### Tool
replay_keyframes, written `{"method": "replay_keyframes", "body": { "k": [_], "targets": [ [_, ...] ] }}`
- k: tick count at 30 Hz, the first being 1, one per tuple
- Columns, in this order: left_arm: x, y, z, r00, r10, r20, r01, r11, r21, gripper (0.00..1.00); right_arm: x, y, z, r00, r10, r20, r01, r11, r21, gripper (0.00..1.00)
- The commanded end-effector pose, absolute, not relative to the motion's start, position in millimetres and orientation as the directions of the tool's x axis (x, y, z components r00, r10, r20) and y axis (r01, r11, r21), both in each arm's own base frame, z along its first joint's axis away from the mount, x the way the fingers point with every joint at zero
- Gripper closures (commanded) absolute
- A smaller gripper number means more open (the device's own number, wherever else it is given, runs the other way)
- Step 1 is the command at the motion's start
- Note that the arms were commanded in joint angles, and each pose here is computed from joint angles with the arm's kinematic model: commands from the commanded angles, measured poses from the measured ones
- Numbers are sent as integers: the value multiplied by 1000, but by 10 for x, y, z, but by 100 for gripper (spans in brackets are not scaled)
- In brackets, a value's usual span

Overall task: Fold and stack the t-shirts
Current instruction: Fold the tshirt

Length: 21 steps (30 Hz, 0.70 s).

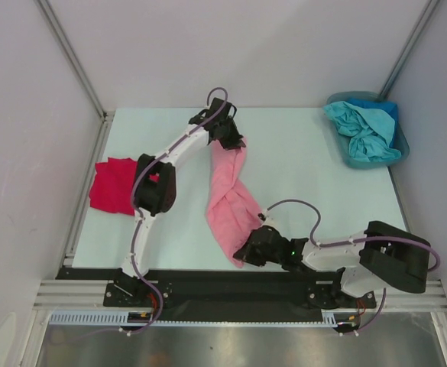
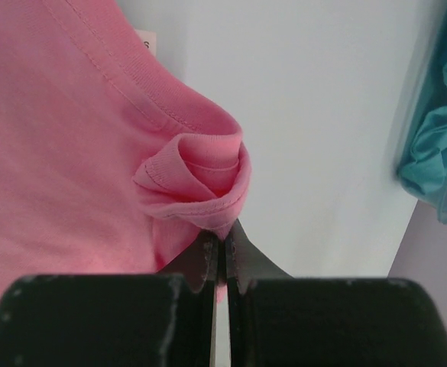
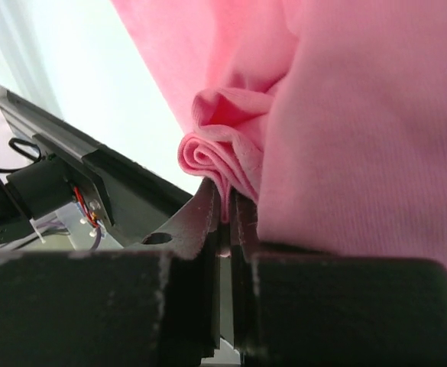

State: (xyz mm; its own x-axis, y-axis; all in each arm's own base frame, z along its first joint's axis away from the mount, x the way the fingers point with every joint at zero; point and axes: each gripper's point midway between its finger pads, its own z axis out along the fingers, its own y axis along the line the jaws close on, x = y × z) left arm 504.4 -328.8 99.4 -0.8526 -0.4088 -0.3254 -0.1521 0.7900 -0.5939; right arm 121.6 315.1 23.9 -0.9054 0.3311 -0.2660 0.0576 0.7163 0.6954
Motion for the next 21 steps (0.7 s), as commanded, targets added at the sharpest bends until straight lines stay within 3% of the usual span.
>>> {"method": "replay_keyframes", "body": {
  "k": [1, 7, 14, 21],
  "targets": [
    [5074, -3503, 1244, -862, -362, -355, -59, 766, -640, 97, 1200, 3429, 334, -917, 279, -284, -17, 686, 727, 100],
    [4890, -3652, 1189, -895, -289, -341, 8, 752, -659, 96, 1050, 3908, 315, -948, 158, -276, -118, 628, 769, 100],
    [4751, -3771, 1309, -889, -187, -419, 190, 681, -707, 96, 831, 4431, 434, -957, -7, -290, -252, 520, 816, 100],
    [4883, -3339, 1315, -848, -248, -468, 138, 750, -647, 95, 882, 4393, 447, -950, 8, -313, -260, 538, 802, 100]
  ]
}}
